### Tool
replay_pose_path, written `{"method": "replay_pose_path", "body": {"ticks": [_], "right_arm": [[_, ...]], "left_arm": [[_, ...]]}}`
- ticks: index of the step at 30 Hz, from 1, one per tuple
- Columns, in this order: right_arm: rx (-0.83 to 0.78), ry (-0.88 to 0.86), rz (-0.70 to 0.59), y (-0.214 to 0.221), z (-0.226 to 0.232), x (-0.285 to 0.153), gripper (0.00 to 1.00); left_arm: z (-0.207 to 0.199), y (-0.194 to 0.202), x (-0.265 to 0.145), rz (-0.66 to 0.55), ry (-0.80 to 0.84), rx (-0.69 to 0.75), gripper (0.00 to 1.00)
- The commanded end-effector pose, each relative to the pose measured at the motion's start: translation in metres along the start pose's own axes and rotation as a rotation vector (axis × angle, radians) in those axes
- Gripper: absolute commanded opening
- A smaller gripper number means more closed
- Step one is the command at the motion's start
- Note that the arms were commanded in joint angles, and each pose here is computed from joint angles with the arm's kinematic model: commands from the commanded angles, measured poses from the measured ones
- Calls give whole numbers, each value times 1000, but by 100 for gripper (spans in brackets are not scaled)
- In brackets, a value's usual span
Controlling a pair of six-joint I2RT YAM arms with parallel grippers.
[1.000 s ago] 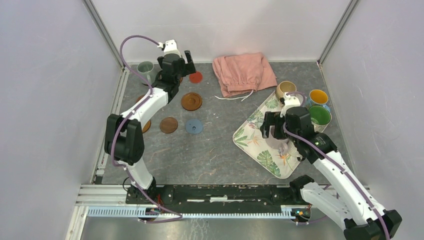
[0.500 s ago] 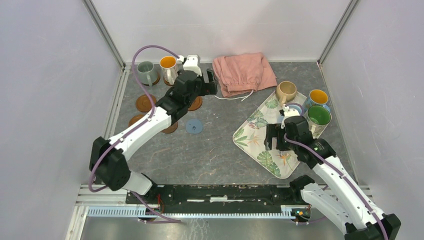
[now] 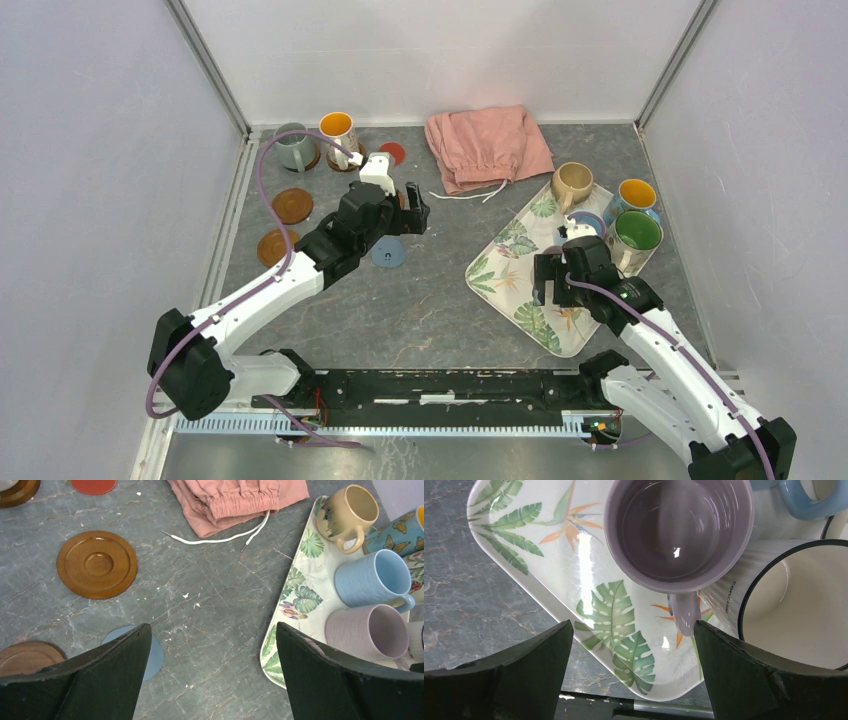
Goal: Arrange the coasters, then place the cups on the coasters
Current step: Pick up the cup from the tray.
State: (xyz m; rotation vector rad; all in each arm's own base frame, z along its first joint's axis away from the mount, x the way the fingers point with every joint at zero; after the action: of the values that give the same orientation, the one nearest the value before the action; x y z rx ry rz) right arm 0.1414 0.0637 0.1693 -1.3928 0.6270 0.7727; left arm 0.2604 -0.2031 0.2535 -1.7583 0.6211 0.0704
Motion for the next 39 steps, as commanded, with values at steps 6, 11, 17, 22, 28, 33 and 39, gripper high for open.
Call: {"method": "replay_pose_path", "body": {"ticks": [6,11,17,22,28,33,39], "right_arm": [[23,23,20,6,-1,9,98],[33,-29,31,10,6,14,98],[22,-89,42,10,24,21,98],[-6,-137,33,2,51,25,98],[-3,-216,-12,-18,81,31,98],[-21,-227,-44,-37,94,38,98],[-36,-223,-78,-57,103,37,98]], "left_arm": [[2,-3,-23,-38,26,-78,100],[3,7,-33,-9,56,-93,100],[6,14,-39,19,64,-83,100],[8,14,-46,19,72,-74,100],[9,15,-52,17,78,-91,100],[12,20,-54,23,70,-94,100],[14,23,-56,26,64,-98,100]]}}
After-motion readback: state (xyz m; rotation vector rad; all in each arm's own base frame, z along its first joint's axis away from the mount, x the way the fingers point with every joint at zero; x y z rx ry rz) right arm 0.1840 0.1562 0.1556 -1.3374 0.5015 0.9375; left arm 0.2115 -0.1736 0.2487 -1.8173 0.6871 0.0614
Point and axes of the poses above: each gripper's point midway between its finger pads, its own x axis out along the fingers, its own z axis along the line the jaws close on, y = z × x, the point moved 8 cm from there along -x, back along the fingers
